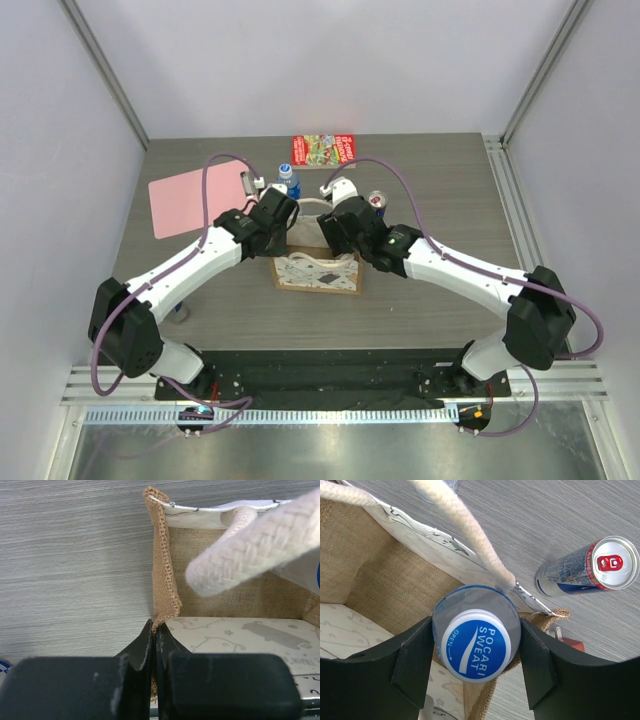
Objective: Place the beverage into the canvas bag
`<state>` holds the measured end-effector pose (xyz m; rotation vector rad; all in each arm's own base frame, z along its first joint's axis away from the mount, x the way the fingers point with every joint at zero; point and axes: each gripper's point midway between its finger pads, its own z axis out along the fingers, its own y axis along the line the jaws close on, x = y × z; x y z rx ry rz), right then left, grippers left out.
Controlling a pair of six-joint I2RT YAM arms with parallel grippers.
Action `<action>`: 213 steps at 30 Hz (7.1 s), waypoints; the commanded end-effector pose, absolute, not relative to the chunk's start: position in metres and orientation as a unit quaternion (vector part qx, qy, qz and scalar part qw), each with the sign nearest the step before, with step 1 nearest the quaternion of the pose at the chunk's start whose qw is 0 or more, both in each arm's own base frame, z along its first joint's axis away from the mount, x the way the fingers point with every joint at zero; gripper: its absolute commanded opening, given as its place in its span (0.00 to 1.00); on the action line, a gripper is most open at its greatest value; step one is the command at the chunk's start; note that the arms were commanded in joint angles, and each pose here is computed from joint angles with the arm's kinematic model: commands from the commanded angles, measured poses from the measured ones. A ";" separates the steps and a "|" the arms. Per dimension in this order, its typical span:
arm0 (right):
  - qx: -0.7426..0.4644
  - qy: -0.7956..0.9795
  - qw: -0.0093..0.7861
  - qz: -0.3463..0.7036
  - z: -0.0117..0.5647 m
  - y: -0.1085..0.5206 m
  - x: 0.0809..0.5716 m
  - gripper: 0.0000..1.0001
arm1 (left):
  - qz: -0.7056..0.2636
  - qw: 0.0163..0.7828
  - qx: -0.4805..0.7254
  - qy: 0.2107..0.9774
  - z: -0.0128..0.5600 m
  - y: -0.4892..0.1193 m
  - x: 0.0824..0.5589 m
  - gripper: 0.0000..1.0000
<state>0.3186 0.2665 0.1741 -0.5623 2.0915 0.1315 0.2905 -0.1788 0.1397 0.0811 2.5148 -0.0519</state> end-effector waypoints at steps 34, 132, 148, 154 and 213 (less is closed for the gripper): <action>-0.048 0.809 0.580 0.082 0.307 0.219 0.362 0.75 | -0.017 0.315 0.079 0.946 0.175 -0.172 0.285 0.31; -0.218 0.760 0.516 0.330 0.326 0.296 0.278 0.01 | -0.053 0.323 0.098 0.940 0.170 -0.176 0.276 0.00; -0.198 0.806 0.519 0.201 0.285 0.245 0.285 0.01 | -0.040 0.320 0.096 0.942 0.167 -0.172 0.277 0.00; -0.203 0.822 0.509 0.156 0.271 0.236 0.288 0.01 | -0.036 0.319 0.096 0.942 0.166 -0.170 0.277 0.00; -0.178 0.849 0.481 0.129 0.219 0.267 0.287 0.69 | -0.051 0.332 0.092 0.937 0.173 -0.174 0.277 0.03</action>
